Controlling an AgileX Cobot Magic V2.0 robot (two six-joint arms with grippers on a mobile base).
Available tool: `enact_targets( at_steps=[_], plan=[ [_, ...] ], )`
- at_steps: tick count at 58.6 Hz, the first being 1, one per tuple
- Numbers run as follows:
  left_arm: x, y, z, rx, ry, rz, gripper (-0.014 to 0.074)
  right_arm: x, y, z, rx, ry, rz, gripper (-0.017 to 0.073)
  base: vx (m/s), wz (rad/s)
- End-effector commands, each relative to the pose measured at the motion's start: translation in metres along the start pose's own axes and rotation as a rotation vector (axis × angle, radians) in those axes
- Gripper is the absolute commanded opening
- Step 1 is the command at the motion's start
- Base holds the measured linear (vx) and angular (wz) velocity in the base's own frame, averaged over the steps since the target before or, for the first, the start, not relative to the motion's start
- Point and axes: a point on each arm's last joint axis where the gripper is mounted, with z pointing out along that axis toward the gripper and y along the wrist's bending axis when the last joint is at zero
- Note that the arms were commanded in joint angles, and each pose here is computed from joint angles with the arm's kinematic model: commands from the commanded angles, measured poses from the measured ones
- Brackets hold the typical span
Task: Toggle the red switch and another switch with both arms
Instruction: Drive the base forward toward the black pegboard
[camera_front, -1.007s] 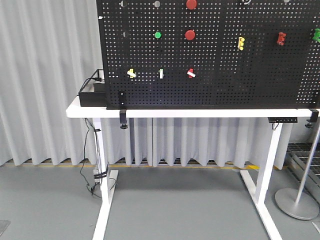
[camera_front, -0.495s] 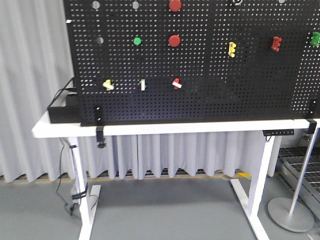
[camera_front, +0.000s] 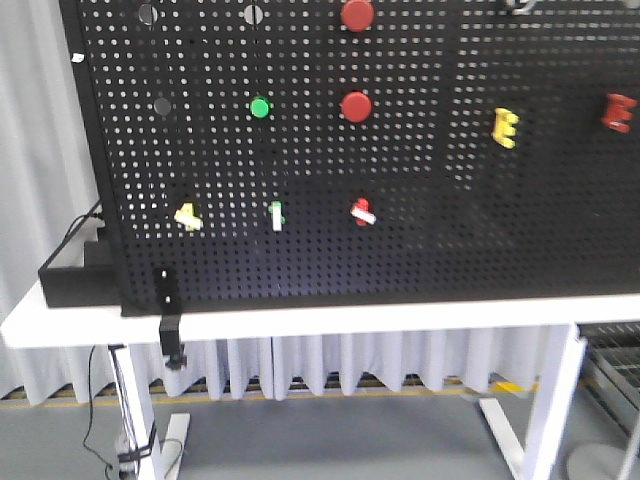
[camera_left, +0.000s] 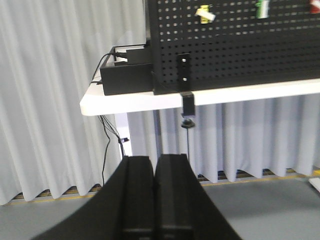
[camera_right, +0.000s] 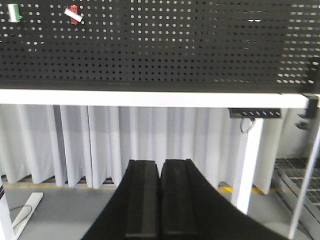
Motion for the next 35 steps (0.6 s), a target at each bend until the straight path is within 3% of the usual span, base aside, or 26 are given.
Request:
enact_targets(
  at_steps=[1,35],
  plan=[
    [-0.0045,-0.001,-0.0011,0.008,-0.086,-0.011,0.0002,-0.0058,-0.0028,-0.0007,0.033,-0.081,-0.007,0.0029,0.42,0.11],
    [-0.0045,-0.001,-0.0011,0.008,-0.086,-0.011,0.0002,-0.0058,-0.0028,-0.0006,0.033,-0.08,-0.007,0.0029,0.34,0.03]
  ],
)
